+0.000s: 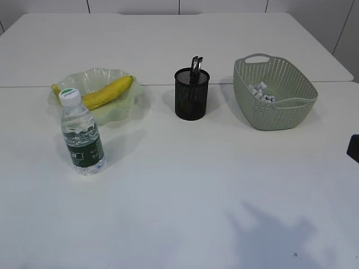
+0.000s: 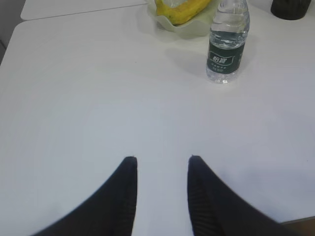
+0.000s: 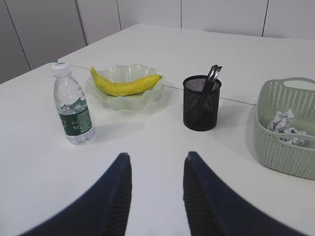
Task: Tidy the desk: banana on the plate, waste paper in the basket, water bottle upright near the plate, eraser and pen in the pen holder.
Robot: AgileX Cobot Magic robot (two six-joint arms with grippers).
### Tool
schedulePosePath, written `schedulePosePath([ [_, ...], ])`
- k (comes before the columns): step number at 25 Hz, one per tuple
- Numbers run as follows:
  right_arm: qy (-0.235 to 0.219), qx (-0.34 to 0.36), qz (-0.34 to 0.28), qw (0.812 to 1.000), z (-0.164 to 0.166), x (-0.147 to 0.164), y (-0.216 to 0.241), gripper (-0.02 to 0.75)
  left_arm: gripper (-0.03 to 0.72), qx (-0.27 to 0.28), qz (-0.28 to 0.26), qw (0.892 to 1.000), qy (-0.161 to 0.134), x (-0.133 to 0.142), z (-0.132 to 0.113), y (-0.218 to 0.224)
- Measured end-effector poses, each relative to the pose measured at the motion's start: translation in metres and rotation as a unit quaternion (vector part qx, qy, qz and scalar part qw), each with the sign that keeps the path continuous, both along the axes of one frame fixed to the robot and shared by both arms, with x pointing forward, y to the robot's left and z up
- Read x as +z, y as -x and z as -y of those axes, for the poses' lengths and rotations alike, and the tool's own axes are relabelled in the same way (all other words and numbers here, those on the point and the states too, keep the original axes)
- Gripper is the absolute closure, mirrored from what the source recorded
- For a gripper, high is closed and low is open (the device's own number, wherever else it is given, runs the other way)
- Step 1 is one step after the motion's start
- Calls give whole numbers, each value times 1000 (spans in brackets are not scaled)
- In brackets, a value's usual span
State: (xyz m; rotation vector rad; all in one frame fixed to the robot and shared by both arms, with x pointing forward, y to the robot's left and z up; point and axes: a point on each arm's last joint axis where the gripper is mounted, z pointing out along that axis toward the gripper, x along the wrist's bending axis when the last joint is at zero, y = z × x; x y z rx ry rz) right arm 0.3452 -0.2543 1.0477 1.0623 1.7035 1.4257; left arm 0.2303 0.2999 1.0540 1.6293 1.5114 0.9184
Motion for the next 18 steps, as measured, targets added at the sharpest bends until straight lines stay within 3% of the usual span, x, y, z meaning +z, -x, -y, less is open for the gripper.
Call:
schedulePosePath([
  [18,-2,0,-2,1000,0,0,0,474,449,0,0,1000,0,0,0,0],
])
